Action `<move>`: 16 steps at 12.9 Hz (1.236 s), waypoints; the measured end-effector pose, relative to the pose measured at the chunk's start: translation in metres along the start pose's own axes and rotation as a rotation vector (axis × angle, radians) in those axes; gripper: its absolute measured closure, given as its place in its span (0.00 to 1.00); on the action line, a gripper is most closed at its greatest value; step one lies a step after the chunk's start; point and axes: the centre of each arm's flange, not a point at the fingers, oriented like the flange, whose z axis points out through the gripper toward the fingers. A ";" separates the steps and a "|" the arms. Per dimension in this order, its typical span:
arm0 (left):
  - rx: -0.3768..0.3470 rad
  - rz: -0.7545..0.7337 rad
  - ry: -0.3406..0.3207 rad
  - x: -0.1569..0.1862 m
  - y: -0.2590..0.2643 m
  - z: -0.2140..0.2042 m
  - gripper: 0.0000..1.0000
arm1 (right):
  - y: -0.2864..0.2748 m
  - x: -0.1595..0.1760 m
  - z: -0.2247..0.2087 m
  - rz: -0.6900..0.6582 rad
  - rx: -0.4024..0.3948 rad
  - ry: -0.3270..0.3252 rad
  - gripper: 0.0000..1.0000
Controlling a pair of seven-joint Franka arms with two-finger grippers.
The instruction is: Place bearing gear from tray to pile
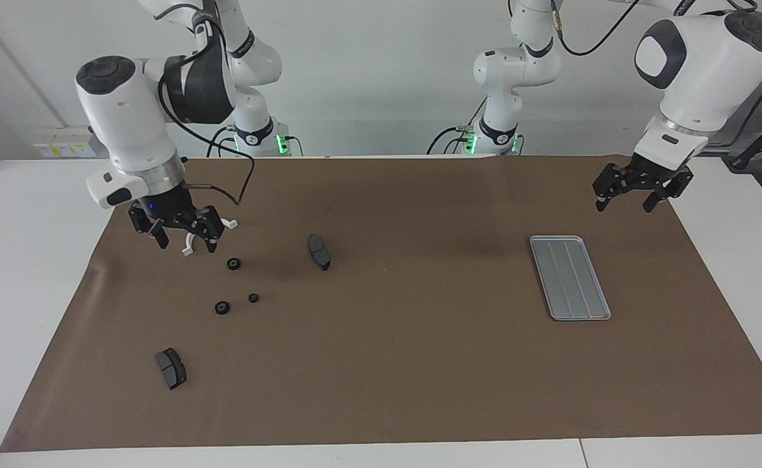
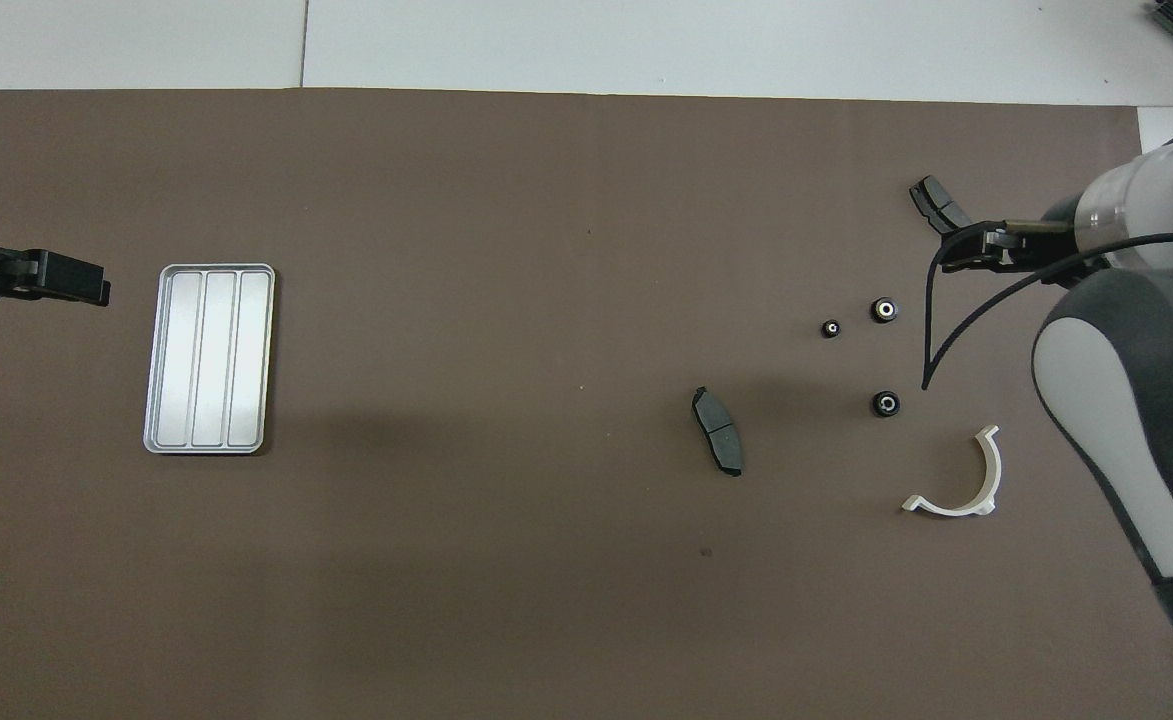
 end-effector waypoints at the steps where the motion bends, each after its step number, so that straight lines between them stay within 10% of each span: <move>1: 0.000 0.000 0.000 0.000 0.000 0.000 0.00 | 0.006 -0.008 -0.016 0.007 -0.004 -0.018 0.00; 7: 0.000 0.000 0.000 0.000 0.000 0.000 0.00 | 0.039 -0.036 -0.096 0.001 -0.019 -0.114 0.00; 16: 0.000 0.000 0.000 0.000 0.000 0.000 0.00 | 0.042 -0.044 -0.098 -0.005 -0.023 -0.155 0.00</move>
